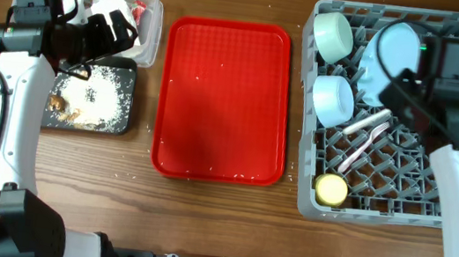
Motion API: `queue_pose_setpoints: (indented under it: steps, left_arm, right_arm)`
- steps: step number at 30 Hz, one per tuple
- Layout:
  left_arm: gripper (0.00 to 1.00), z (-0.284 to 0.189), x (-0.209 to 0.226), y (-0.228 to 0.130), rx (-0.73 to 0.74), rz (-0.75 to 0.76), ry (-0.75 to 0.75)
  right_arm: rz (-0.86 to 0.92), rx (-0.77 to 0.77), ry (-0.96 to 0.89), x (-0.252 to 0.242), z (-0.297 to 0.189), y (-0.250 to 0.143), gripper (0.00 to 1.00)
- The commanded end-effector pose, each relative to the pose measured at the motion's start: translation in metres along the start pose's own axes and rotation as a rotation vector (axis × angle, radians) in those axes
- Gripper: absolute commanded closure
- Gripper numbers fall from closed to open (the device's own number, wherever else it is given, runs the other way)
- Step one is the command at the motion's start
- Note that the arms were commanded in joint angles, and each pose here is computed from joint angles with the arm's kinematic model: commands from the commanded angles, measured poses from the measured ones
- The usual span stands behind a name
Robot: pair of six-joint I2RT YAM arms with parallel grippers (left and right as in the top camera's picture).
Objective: Sort waste into correct bins and load items into the dishwasher rack
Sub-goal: 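Grasp the white spoon with the right gripper and place it in the rack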
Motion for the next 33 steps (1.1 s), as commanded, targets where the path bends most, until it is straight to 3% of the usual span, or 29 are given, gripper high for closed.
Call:
queue_pose_setpoints:
  steps: [1, 7, 13, 16, 19, 21, 23, 28, 33]
  left_arm:
    - [0.00, -0.001, 0.001, 0.003, -0.008, 0.003, 0.003]
    - [0.00, -0.001, 0.001, 0.003, -0.009, 0.003, 0.003]
    - [0.00, -0.001, 0.001, 0.003, -0.009, 0.003, 0.003]
    - [0.00, -0.001, 0.001, 0.003, -0.009, 0.003, 0.003]
    - [0.00, -0.001, 0.001, 0.003, -0.009, 0.003, 0.003]
    - [0.00, -0.001, 0.001, 0.003, -0.008, 0.003, 0.003]
    - [0.00, -0.001, 0.001, 0.003, -0.009, 0.003, 0.003]
    - [0.00, -0.001, 0.001, 0.003, -0.009, 0.003, 0.003]
    - [0.00, -0.001, 0.001, 0.003, -0.008, 0.003, 0.003]
  right_arm:
    - [0.029, 0.038, -0.099, -0.027, 0.035, -0.007, 0.96]
    - [-0.018, 0.074, -0.110, -0.032, 0.060, -0.018, 0.94]
    - [-0.063, 0.093, -0.029, -0.020, 0.050, -0.017, 0.54]
    - [-0.163, 0.072, 0.108, -0.001, 0.006, -0.002, 0.45]
    - [-0.332, 0.025, 0.285, 0.013, -0.054, 0.002, 0.44]
    - [-0.350, -0.038, 0.330, 0.009, -0.093, 0.004, 0.43]
    - [-0.342, -0.137, 0.380, 0.000, -0.131, 0.002, 0.00]
    - [-0.337, -0.249, 0.435, -0.012, -0.171, -0.003, 0.00]
    - [-0.341, -0.191, 0.410, -0.019, -0.167, -0.015, 0.00]
Point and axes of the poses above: each gripper's point midway between its finger pads, its own z axis out along the fingers, its own x axis along the line the jaws close on, y = z × x, the point moved 3 cm from there along -z, back along the fingers, and after that the axes turned 5 degrees about z, right-handed, at the moved point
